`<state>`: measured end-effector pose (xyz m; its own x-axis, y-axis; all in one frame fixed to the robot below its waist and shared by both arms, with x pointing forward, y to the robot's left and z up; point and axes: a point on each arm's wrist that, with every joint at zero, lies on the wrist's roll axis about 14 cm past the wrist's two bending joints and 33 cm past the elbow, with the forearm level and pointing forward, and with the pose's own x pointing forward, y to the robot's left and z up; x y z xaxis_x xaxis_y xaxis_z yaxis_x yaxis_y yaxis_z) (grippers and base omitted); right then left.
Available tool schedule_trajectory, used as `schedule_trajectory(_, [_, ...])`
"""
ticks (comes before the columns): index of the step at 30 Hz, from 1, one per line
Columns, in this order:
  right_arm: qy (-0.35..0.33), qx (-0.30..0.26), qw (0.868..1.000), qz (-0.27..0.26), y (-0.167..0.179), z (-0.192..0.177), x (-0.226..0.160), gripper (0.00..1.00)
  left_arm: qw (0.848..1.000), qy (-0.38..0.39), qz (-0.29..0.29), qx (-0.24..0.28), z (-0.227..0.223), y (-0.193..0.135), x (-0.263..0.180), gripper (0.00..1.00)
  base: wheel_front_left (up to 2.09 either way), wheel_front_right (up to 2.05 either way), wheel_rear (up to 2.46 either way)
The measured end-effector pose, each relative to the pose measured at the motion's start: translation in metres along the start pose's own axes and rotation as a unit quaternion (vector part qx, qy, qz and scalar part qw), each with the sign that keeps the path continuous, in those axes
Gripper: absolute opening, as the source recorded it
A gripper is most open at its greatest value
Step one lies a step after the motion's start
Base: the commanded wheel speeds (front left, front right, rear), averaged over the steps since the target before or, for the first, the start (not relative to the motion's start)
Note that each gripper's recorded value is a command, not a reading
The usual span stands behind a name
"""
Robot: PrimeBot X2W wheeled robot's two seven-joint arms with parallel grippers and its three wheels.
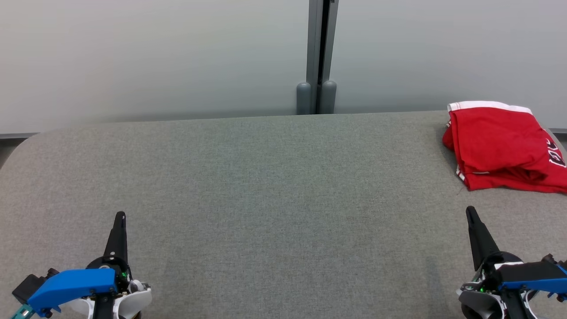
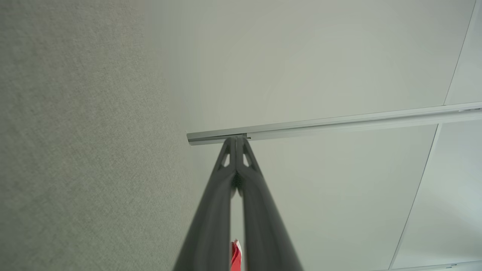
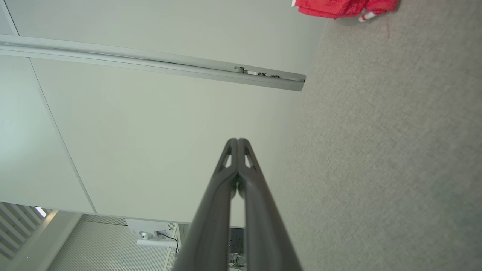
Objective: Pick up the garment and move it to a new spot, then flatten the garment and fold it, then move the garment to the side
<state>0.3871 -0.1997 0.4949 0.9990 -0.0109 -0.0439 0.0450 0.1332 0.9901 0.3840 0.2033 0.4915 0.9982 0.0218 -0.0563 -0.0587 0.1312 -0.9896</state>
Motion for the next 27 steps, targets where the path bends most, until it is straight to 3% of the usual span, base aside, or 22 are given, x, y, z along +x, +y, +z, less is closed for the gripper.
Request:
schedule_trajectory(20, [0.005, 0.069, 0.998, 0.016, 0.008, 0.001, -0.001, 0.00, 0.997, 0.009, -0.021, -0.068, -0.002, -0.012, 0.003, 0.00, 0.00, 0.00, 0.00])
schedule_trajectory(27, [0.005, 0.069, 0.997, 0.016, 0.008, 0.001, -0.001, 0.00, 0.997, 0.009, -0.021, -0.068, -0.002, -0.012, 0.003, 0.00, 0.00, 0.00, 0.00])
